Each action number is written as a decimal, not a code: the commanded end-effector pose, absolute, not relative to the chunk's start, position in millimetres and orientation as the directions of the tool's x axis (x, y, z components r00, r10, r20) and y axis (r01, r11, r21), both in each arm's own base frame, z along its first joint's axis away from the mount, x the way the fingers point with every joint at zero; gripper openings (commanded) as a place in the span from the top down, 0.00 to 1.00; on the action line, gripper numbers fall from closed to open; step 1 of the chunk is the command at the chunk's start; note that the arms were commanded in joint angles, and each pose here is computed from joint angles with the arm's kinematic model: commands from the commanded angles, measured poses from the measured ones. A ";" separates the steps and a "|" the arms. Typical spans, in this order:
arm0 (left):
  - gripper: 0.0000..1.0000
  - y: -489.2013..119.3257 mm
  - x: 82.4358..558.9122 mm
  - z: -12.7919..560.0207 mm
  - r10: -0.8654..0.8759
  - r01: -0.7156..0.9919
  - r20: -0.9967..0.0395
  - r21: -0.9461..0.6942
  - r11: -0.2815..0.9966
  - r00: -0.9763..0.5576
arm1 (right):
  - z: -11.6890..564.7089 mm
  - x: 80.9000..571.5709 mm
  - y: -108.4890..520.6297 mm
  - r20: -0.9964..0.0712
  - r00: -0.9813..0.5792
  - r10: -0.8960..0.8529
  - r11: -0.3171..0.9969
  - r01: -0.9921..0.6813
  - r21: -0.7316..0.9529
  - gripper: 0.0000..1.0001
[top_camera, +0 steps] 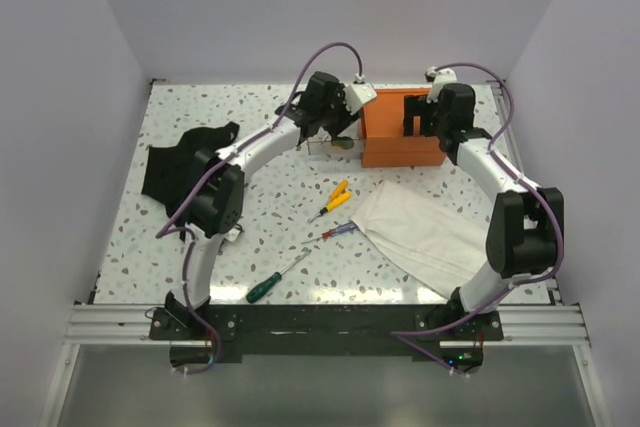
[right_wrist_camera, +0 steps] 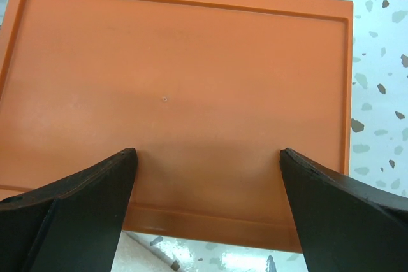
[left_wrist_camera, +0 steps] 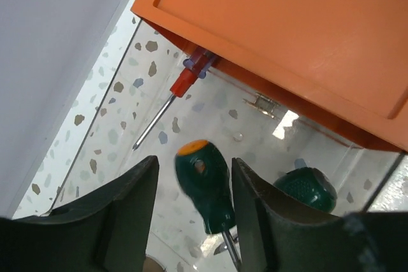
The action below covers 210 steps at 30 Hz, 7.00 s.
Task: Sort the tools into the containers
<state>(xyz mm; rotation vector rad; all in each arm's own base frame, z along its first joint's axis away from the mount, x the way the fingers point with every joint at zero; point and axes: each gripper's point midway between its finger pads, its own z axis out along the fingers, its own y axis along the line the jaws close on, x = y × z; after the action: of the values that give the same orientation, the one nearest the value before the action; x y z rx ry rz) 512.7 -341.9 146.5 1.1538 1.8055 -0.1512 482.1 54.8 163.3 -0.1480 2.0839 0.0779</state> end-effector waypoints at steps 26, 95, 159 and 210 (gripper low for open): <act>0.38 -294.5 239.1 119.1 0.507 0.976 -0.853 0.197 0.092 0.124 | 73.4 409.7 41.7 -0.683 -0.717 -0.139 0.987 -0.157 -0.035 0.02; 0.44 -334.9 463.1 281.7 0.424 0.727 -0.898 0.367 0.580 0.115 | 81.8 404.3 39.8 -0.708 -0.688 -0.158 0.984 -0.168 -0.057 0.02; 0.65 -318.0 265.0 5.3 0.763 0.974 -0.633 0.063 0.217 -0.129 | 77.8 394.9 36.9 -0.709 -0.690 -0.149 0.985 -0.163 -0.048 0.02; 0.44 -328.9 364.5 260.6 0.299 0.881 -0.950 0.216 0.420 0.091 | 73.1 389.3 35.7 -0.702 -0.697 -0.144 0.986 -0.158 -0.045 0.02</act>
<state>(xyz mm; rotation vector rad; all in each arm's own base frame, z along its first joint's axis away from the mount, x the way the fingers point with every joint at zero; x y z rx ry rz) 421.8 -334.5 267.2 0.9971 1.5378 -0.4722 449.9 44.0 165.5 -0.1328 1.9776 0.0592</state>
